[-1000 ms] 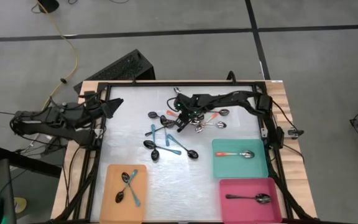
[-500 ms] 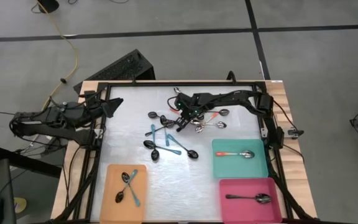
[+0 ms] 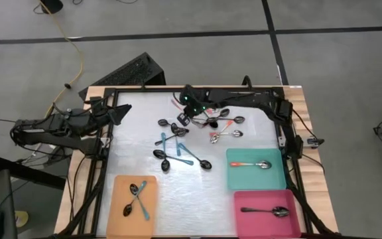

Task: Sort silverware by color (type)
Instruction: Put the orange spoon into the blue bin

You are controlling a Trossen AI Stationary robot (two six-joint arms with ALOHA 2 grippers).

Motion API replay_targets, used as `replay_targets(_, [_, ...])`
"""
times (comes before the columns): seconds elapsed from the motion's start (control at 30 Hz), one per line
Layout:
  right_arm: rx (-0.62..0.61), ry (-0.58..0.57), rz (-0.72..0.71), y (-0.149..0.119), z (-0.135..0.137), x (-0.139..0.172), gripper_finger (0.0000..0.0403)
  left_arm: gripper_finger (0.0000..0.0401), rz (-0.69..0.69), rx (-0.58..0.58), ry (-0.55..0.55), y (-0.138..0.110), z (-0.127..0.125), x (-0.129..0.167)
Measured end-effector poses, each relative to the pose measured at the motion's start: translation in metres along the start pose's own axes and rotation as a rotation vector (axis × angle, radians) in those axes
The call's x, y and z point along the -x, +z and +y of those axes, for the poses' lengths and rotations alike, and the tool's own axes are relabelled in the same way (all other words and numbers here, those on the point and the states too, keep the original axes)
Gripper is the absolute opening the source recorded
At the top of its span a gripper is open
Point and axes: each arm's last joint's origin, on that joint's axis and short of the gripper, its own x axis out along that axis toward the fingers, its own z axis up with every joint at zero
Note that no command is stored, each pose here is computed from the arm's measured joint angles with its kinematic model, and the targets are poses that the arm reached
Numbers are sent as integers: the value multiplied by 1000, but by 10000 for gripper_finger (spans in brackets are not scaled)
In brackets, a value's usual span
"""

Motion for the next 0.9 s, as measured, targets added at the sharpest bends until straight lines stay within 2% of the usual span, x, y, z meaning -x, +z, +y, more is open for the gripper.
replay_targets(0.13, [45,35,-99,28,12,29,4,163,-20,10,-33,2,-5,-1])
replay_targets(0.37, [87,107,-225,54,38,69,4,163,-27,1,-93,2,-15,-6])
replay_targets(0.53, [137,172,-309,63,65,97,4,163,-11,-30,-182,1,-27,-13])
replay_targets(0.63, [208,214,-392,69,85,120,4,163,-18,-98,-245,0,-36,-18])
replay_targets(0.9, [274,259,-532,68,119,165,4,163,-76,-231,-479,-3,-65,-34])
